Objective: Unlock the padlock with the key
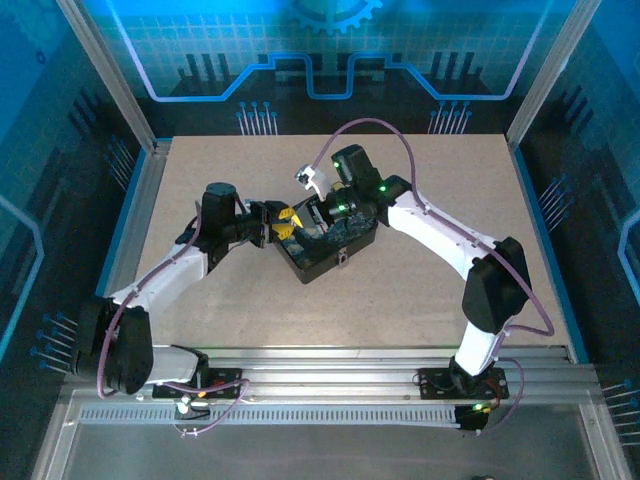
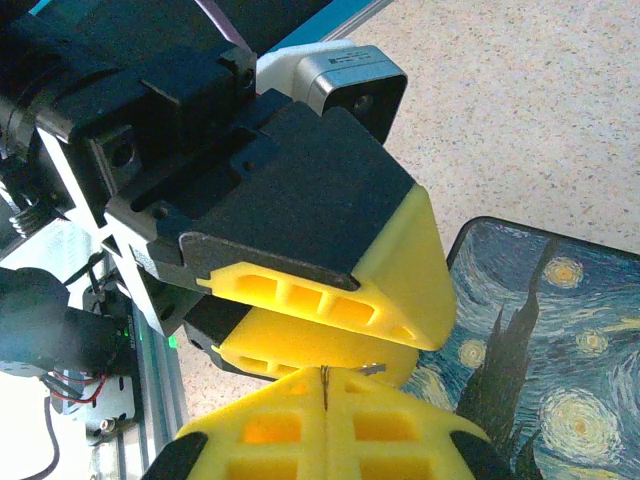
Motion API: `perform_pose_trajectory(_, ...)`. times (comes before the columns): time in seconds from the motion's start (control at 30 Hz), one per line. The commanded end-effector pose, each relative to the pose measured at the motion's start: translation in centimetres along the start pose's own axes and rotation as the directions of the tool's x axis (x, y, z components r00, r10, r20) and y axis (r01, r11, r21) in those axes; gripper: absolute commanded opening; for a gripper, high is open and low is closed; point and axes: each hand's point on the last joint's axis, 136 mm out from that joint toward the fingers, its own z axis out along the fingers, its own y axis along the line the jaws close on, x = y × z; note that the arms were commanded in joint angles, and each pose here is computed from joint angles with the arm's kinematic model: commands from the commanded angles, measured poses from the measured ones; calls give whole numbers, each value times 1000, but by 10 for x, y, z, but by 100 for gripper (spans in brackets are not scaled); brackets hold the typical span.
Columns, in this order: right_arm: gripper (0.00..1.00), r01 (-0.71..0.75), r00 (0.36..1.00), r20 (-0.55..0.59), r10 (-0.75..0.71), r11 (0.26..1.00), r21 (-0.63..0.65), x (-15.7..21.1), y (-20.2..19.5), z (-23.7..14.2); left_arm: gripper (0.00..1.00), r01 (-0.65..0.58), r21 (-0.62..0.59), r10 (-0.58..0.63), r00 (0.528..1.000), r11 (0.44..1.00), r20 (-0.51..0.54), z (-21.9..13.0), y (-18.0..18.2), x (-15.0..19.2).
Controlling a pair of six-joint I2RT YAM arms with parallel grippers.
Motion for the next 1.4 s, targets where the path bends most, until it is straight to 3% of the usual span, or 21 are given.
perform_pose_trajectory(0.0,0,2,1000,-19,-2,1000,-2,6,1,7,35,-2,29,2,1000,1000,0,-7,-6,3)
perform_pose_trajectory(0.9,0,2,1000,-12,-2,1000,17,4,-5,10,21,3,42,-2,1000,999,-12,-5,-8,3)
perform_pose_trajectory(1.37,0,-7,1000,-7,8,1000,29,5,-9,7,2,-1,50,1,1000,999,-10,-6,-9,1)
